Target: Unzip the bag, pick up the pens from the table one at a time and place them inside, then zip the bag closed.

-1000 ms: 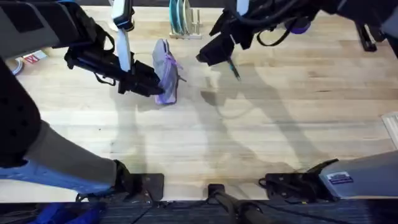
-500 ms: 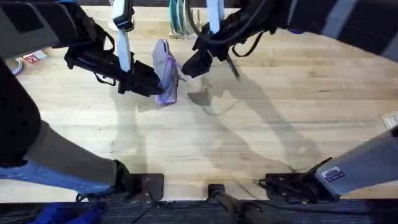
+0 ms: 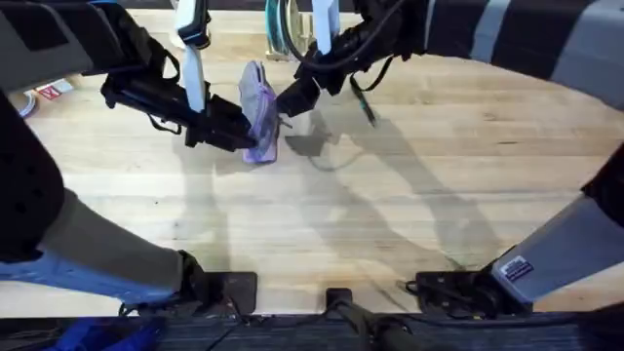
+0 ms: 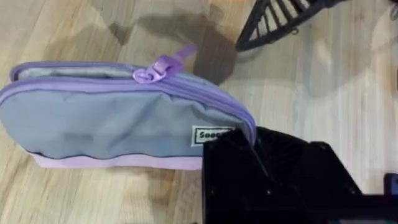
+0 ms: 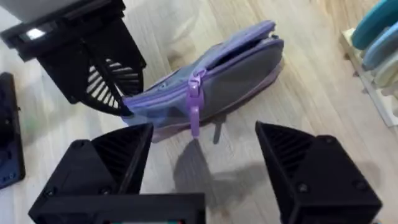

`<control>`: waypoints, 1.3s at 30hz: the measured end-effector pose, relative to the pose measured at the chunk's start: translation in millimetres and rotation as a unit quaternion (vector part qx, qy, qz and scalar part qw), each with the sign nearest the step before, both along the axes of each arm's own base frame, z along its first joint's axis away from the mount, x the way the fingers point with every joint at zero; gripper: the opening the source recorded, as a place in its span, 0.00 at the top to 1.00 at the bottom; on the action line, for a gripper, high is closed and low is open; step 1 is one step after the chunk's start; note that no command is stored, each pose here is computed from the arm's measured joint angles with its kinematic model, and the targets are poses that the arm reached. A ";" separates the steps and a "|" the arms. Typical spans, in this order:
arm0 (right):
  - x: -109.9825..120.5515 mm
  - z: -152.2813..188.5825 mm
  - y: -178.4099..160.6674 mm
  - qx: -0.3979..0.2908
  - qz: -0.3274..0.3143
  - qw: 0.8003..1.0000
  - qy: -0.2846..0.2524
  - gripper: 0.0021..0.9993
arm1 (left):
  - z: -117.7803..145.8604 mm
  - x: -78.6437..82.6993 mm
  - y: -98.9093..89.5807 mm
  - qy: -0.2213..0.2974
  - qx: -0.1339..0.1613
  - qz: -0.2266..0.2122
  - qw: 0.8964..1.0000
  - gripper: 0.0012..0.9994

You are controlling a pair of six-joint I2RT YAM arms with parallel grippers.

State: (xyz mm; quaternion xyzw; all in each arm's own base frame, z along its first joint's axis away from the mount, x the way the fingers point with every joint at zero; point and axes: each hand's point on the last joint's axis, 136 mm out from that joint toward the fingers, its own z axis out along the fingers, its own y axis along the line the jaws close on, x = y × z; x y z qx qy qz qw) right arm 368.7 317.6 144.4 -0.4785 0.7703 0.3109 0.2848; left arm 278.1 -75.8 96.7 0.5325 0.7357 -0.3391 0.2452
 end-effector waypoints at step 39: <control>-6.9 -13.0 32.6 0.017 0.024 1.000 0.000 0.68 | 0.0 0.2 0.0 0.001 0.000 0.001 1.000 0.96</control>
